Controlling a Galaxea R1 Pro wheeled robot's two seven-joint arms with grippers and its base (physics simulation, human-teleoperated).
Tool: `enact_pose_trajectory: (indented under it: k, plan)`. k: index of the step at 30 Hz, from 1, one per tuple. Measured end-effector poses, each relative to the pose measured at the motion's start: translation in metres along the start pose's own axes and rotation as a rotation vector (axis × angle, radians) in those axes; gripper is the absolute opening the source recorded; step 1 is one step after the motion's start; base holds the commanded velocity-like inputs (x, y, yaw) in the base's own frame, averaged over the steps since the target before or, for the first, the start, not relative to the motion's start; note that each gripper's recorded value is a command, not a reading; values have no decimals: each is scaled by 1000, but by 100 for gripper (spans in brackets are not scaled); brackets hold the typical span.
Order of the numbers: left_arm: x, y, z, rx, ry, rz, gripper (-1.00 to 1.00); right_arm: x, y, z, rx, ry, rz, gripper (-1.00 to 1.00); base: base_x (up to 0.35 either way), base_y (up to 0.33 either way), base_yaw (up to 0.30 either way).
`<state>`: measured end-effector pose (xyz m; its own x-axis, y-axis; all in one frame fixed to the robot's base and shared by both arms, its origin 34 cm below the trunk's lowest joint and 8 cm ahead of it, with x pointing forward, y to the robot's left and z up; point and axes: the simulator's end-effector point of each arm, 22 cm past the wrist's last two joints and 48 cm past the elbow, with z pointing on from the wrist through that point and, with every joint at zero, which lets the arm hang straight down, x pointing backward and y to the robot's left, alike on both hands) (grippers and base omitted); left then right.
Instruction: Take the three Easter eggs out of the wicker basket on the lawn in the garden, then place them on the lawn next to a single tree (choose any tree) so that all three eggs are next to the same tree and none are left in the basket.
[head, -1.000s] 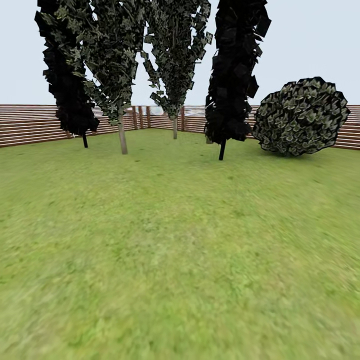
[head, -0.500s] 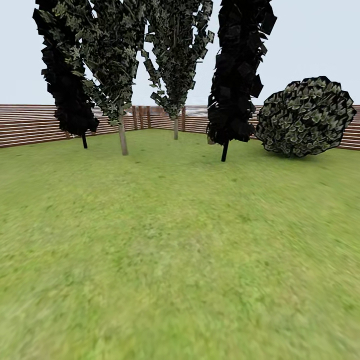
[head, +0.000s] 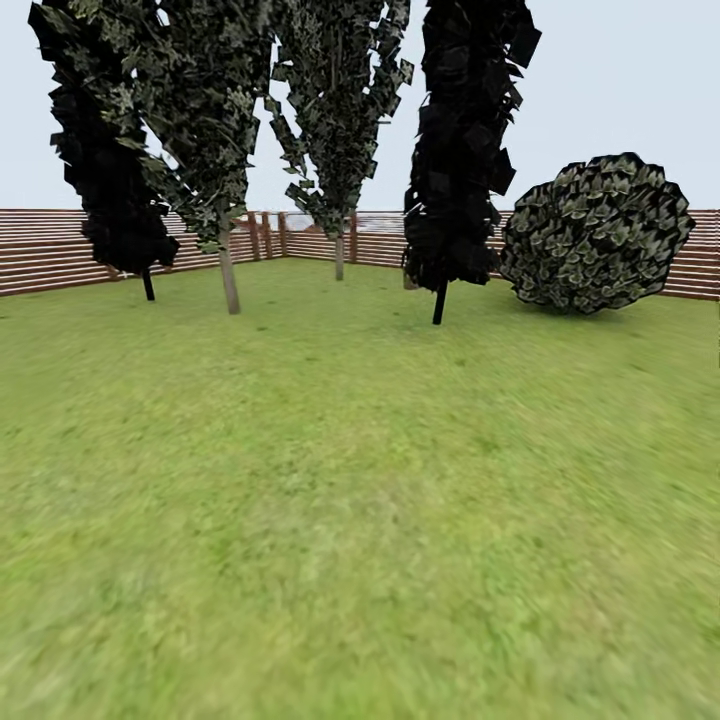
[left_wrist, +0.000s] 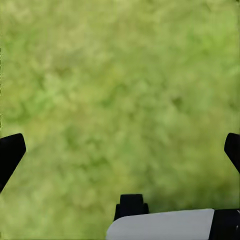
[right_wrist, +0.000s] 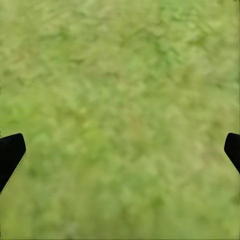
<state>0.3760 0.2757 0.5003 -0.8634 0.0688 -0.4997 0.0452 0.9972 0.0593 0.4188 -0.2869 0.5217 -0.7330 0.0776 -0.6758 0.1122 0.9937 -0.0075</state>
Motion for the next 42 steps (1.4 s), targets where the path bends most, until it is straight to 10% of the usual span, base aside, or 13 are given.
enact_pose_trajectory:
  k: [42]
  plan:
    - [9, -1, 1, 2, 21, 1, 100, 8, 1, 0, -1, 20, -3, 100, 316, 119, -1]
